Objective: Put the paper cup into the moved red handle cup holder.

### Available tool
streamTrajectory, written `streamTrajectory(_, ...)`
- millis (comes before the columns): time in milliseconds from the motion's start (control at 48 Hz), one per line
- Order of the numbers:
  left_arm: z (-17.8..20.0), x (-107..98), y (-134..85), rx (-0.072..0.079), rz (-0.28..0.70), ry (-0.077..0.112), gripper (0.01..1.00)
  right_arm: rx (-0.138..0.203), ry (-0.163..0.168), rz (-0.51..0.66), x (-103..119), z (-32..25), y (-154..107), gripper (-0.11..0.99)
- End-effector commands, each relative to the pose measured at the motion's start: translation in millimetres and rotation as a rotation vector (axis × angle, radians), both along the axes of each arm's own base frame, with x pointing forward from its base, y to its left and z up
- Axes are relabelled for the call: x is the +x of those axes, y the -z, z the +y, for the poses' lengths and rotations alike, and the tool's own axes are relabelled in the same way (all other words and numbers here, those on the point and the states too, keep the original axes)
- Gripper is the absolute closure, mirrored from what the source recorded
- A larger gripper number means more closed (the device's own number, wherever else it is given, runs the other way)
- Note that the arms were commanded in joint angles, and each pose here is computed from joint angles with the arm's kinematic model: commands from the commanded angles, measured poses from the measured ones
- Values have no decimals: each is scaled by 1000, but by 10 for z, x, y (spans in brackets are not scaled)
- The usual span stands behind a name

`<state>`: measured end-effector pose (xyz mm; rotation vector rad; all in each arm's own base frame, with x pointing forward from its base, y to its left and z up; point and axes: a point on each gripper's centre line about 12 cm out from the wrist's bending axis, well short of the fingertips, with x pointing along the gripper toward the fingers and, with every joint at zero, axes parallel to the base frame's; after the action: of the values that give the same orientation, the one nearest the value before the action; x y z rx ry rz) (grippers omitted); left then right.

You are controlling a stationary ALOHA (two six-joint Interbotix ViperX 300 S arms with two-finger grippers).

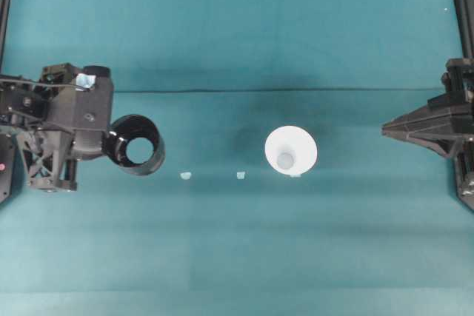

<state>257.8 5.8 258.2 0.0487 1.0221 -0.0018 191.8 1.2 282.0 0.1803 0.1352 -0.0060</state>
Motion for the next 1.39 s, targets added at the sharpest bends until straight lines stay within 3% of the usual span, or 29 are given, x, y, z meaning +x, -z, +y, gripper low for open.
streamTrajectory(0,3,33,-130,4,-40,1,746,8,-2,-9,19,6,-42,987)
streamTrajectory(291,5,169,-266,4,-77,1,745,9,0,-9,19,3,-42,988)
streamTrajectory(541,13,719,-314,6,-144,4,746,11,-2,-11,17,6,-44,988)
streamTrajectory(729,20,1144,-149,6,-96,5,746,11,0,-12,14,3,-47,988)
streamTrajectory(874,29,1310,-47,5,-72,4,746,8,0,-15,9,3,-53,988)
streamTrajectory(1187,33,1420,374,7,17,7,746,6,-2,-17,6,6,-52,987)
streamTrajectory(1374,38,1480,576,6,-1,6,745,6,-1,-17,6,3,-52,987)
